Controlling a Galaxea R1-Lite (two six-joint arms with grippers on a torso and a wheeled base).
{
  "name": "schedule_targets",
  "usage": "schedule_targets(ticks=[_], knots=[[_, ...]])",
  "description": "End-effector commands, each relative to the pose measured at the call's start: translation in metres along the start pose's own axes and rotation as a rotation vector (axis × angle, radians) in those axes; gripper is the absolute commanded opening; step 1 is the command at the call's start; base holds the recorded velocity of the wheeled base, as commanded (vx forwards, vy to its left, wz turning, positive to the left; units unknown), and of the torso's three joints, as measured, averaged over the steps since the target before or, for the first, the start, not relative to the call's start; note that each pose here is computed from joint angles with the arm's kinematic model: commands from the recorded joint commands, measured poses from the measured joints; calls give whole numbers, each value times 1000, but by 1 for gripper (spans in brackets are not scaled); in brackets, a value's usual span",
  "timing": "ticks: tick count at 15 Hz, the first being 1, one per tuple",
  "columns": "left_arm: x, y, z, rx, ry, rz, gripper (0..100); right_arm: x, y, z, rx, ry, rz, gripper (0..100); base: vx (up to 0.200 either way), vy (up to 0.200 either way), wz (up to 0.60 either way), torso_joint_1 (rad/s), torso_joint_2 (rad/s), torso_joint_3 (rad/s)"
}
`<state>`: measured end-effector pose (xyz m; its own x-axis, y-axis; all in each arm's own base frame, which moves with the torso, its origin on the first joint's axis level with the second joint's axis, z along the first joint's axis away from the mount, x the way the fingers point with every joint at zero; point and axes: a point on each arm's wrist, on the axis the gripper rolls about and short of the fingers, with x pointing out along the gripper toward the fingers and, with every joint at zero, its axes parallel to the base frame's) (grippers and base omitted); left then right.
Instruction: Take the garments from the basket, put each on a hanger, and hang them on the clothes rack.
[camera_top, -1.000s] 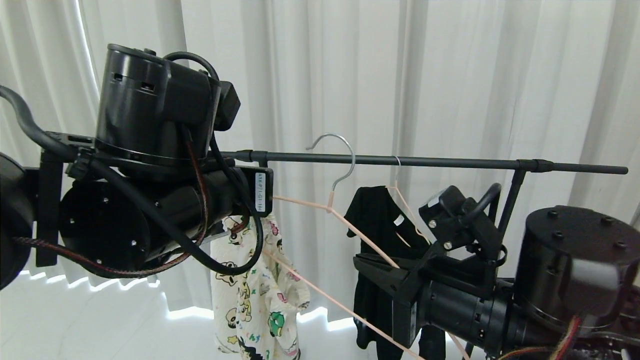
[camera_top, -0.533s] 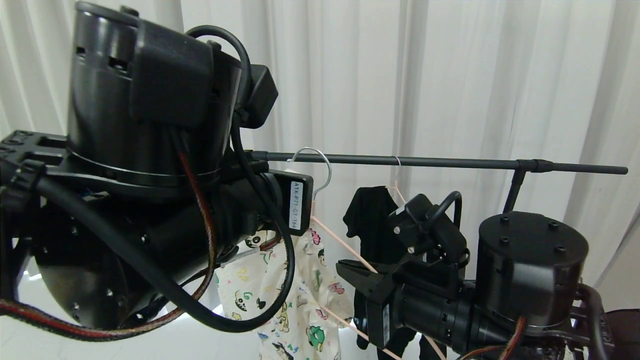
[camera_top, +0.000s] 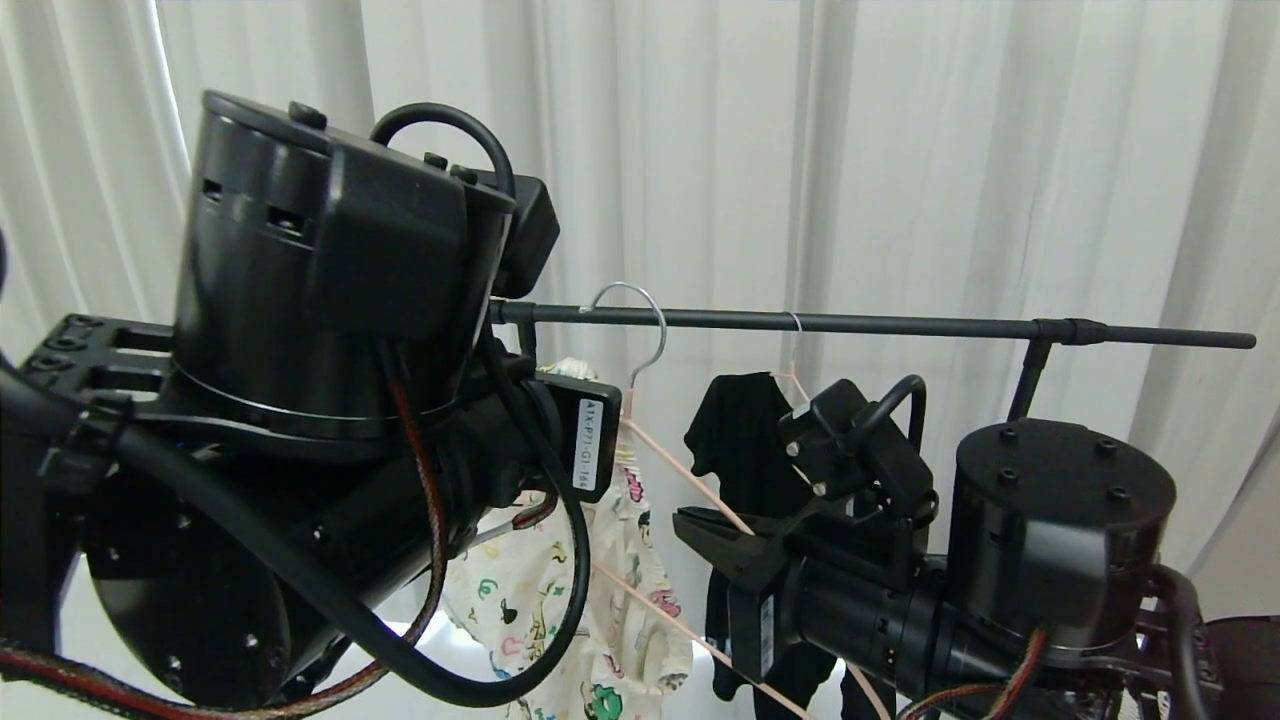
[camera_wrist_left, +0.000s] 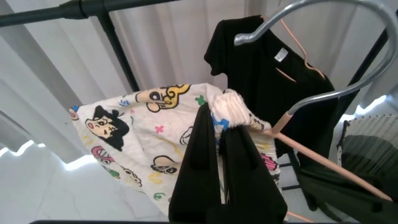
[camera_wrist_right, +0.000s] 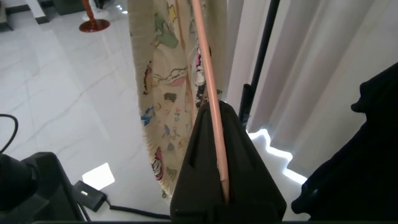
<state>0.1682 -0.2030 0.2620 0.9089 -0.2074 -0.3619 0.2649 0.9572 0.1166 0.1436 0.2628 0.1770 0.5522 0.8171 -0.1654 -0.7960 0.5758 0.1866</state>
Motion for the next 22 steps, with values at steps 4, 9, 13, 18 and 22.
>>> schedule_targets(ticks=[4,9,13,18,22], knots=[[-1,0,0,-1,-1,0,100,-1,0,2,1,-15,-21,0,0,0,0,0,0,0],[0,0,-3,4,6,3,100,-5,-2,7,6,-58,-100,0,0,0,0,0,0,0],[-2,3,-5,7,10,3,100,-8,-8,12,11,-88,-134,0,0,0,0,0,0,0],[-26,29,-35,86,42,13,100,-28,-25,6,2,-71,-194,0,0,0,0,0,0,0],[-51,69,-57,62,48,-82,100,-85,-31,-25,-42,22,-119,0,0,0,0,0,0,0]])
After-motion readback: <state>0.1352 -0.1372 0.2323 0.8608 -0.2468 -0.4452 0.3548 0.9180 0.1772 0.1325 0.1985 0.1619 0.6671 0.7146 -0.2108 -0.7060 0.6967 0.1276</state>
